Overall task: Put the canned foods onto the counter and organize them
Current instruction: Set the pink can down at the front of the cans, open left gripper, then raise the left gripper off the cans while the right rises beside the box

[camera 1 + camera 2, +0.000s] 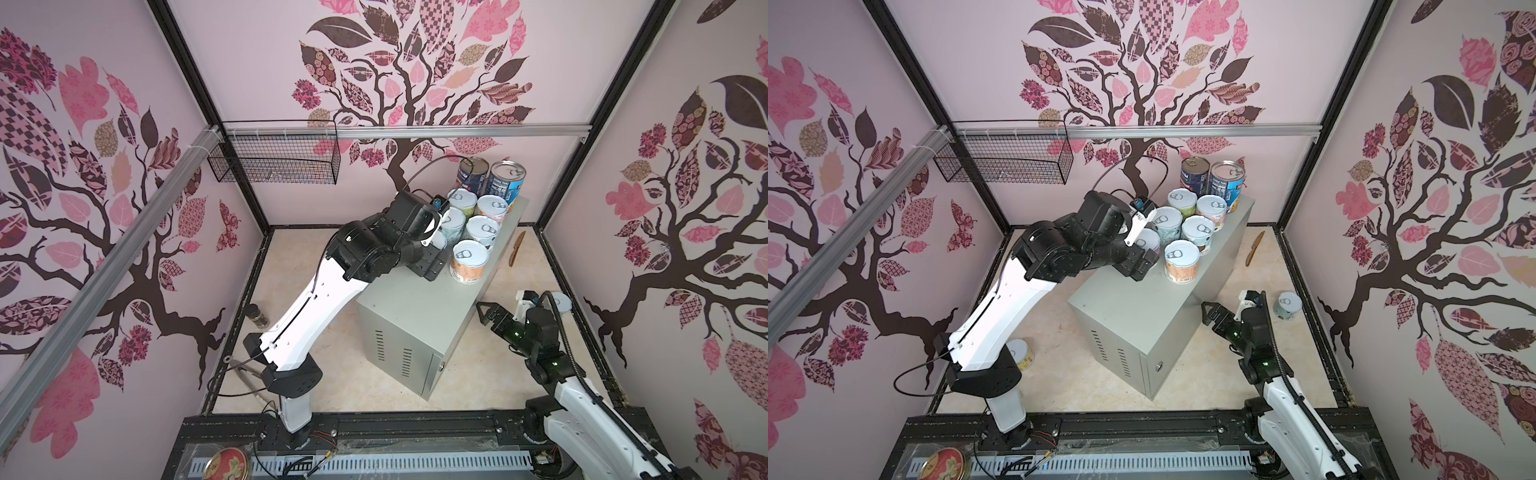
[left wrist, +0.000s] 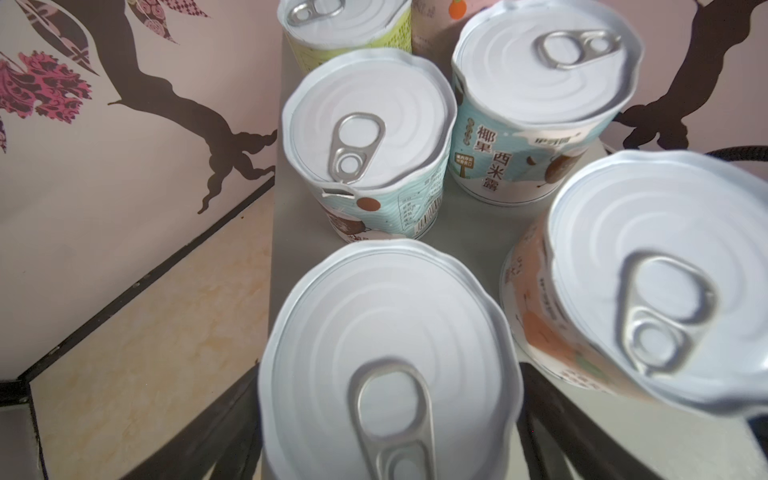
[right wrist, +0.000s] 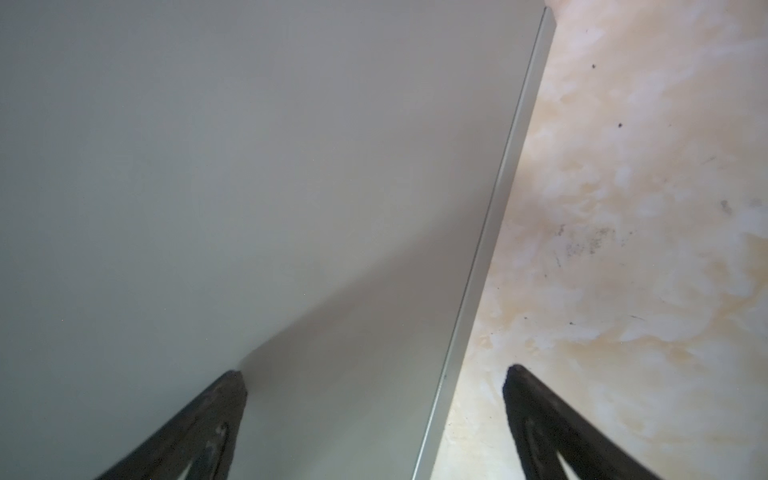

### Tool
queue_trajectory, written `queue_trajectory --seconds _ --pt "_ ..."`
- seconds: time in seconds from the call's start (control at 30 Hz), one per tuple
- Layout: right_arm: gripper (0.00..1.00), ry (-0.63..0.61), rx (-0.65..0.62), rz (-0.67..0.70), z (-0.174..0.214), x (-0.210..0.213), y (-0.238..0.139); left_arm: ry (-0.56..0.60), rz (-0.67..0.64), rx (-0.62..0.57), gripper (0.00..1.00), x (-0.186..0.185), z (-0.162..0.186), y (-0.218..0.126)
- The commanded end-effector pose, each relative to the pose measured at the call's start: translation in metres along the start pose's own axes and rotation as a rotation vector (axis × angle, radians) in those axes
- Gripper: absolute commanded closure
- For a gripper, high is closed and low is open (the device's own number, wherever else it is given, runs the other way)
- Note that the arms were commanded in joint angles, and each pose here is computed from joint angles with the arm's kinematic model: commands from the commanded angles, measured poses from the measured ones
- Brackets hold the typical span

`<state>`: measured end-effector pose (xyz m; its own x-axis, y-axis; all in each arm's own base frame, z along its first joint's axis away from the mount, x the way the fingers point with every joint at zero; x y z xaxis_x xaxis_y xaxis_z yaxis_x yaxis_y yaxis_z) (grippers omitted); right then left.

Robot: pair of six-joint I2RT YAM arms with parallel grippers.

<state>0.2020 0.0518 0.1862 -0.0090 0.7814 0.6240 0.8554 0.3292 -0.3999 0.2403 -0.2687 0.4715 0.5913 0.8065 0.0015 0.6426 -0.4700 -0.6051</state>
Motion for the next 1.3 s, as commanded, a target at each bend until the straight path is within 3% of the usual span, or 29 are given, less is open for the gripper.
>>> queue_trajectory --seconds 0.0,0.2,0.27,0.37,0.5,0.67,0.77,1.03,1.27 --pt "0.0 0.016 -0.078 0.072 -0.019 0.007 -0.018 -0.032 0.05 -0.179 0.07 0.01 -0.013 -0.061" --pt "0.0 -0.007 -0.212 0.117 -0.044 0.023 -0.057 -0.083 0.116 -0.316 0.11 0.02 0.001 -0.116" --pt "0.0 -0.066 -0.257 0.159 -0.056 0.031 -0.073 -0.097 0.08 -0.35 0.18 0.026 0.01 -0.124" --pt "0.0 -0.144 -0.347 0.231 -0.078 0.043 -0.102 -0.099 -0.01 -0.325 0.33 0.033 0.027 -0.111" --pt "0.0 -0.187 -0.41 0.175 -0.097 0.066 -0.126 -0.131 -0.055 -0.308 0.45 0.042 0.044 -0.091" --pt "0.0 -0.289 -0.341 0.135 -0.112 0.088 -0.134 -0.189 -0.059 -0.332 0.51 0.051 0.048 -0.074" --pt "0.0 -0.347 -0.359 0.125 -0.121 0.098 -0.148 -0.19 -0.055 -0.332 0.52 0.05 0.047 -0.066" --pt "0.0 -0.494 -0.243 0.126 -0.141 0.125 -0.152 -0.191 -0.064 -0.329 0.54 0.05 0.039 -0.045" --pt "0.0 -0.527 -0.127 0.109 -0.14 0.136 -0.138 -0.188 -0.082 -0.311 0.54 0.05 0.04 -0.028"
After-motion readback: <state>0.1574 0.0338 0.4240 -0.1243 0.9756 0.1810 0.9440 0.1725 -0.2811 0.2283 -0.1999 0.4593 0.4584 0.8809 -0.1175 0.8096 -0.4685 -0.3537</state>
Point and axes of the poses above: each gripper's point midway between its finger pads, its own y axis out along the fingers, its own x axis along the line the jaws close on, z = x × y, the point moved 9 cm from there along -y, back along the fingers, and after that the axes turned 8 degrees about -y, right-handed, at the moved point
